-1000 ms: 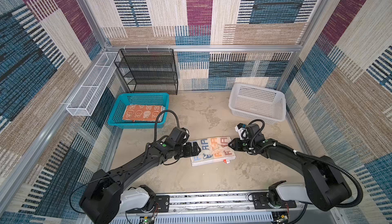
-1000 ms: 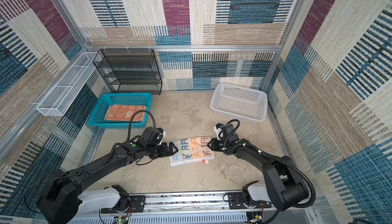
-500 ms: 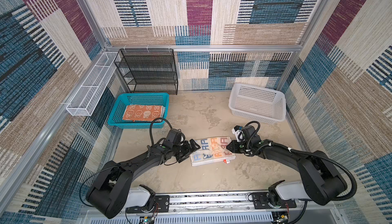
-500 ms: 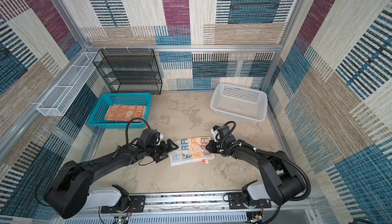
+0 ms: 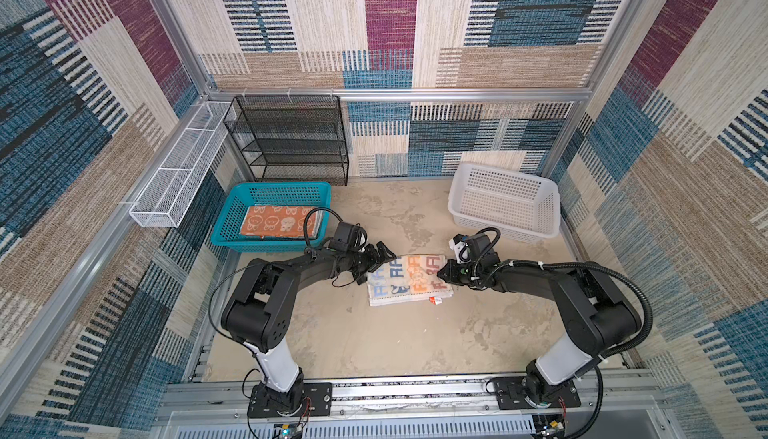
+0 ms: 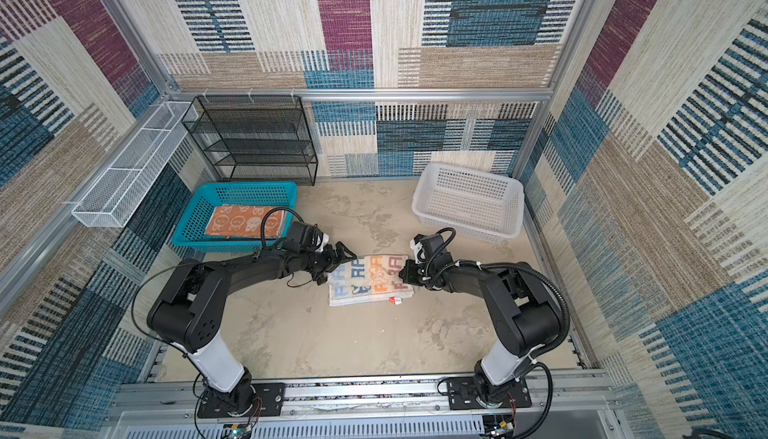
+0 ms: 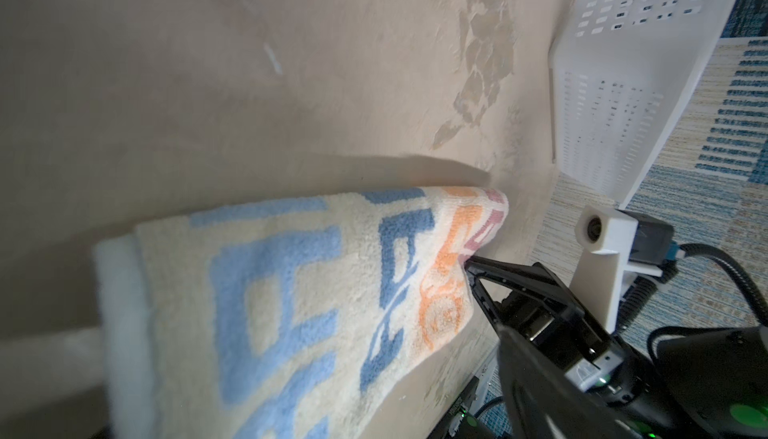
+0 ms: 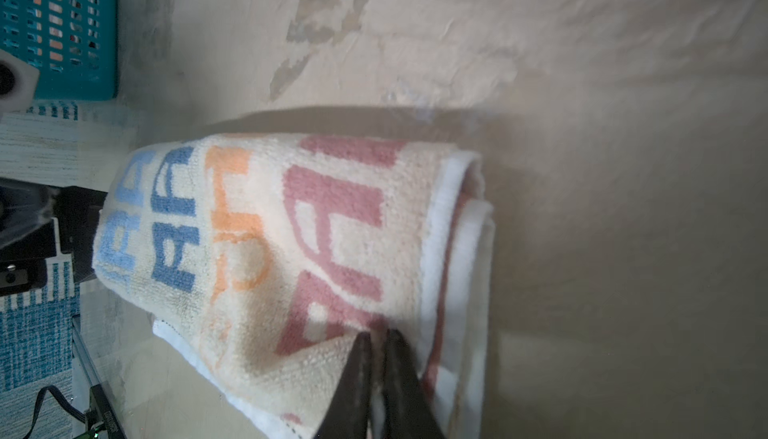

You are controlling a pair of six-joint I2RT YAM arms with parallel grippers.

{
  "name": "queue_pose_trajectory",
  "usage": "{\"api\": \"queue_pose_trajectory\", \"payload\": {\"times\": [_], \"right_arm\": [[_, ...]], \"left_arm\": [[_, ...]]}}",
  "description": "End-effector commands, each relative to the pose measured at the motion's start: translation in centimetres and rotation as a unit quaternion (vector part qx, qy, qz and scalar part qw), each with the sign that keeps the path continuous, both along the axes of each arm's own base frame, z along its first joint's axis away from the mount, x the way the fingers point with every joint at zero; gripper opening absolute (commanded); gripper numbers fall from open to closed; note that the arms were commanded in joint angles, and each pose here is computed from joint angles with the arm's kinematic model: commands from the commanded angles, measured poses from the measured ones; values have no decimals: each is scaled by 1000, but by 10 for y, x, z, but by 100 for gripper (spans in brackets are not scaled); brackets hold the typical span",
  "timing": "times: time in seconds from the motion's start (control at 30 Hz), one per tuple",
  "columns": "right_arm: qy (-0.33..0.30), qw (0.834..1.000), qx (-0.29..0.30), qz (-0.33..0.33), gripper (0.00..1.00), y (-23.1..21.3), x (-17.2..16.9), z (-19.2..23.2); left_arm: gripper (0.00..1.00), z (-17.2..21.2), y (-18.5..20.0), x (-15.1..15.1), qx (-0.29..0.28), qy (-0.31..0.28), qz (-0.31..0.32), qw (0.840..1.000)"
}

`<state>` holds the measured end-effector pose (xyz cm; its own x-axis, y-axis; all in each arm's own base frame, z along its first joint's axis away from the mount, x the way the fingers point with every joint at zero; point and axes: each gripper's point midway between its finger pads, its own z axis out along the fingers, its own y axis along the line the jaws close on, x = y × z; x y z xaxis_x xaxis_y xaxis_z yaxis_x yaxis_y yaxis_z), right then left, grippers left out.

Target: Fold and stack the towels

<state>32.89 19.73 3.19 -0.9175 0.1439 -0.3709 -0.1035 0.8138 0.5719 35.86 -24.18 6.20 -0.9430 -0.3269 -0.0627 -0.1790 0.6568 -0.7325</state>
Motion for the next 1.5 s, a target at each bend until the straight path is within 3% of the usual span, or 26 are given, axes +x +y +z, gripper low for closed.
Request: {"api": "queue_pose_trajectory", "payload": {"times": [0.0,0.13,0.3,0.57,0.77,1.0,1.17,1.47], "right_arm": [[-11,1000,1,-8,12,0,13,9],[-29,1000,-8,-8,13,-2,17,25],[-36,999,-10,-6,13,-6,11,32],[-39,999,-3,6,17,-6,-3,34],[-39,999,-10,7,28,-11,-10,35],[-29,999,-9,18,31,-10,-22,27],[-26,999,-9,24,43,-8,-29,24],[-33,999,-31,8,50,-16,-25,23]], "left_arm": [[97,7,-6,17,8,-26,-30,999],[97,18,2,19,47,-39,-42,997],[98,19,29,-5,119,-37,-56,991],[98,10,41,-50,114,-8,-64,991],[94,4,43,-46,123,-7,-59,991],[78,-4,35,-25,122,-12,-56,991],[68,-3,36,-16,134,-20,-54,989],[47,-12,41,-19,148,-18,-55,987]]}}
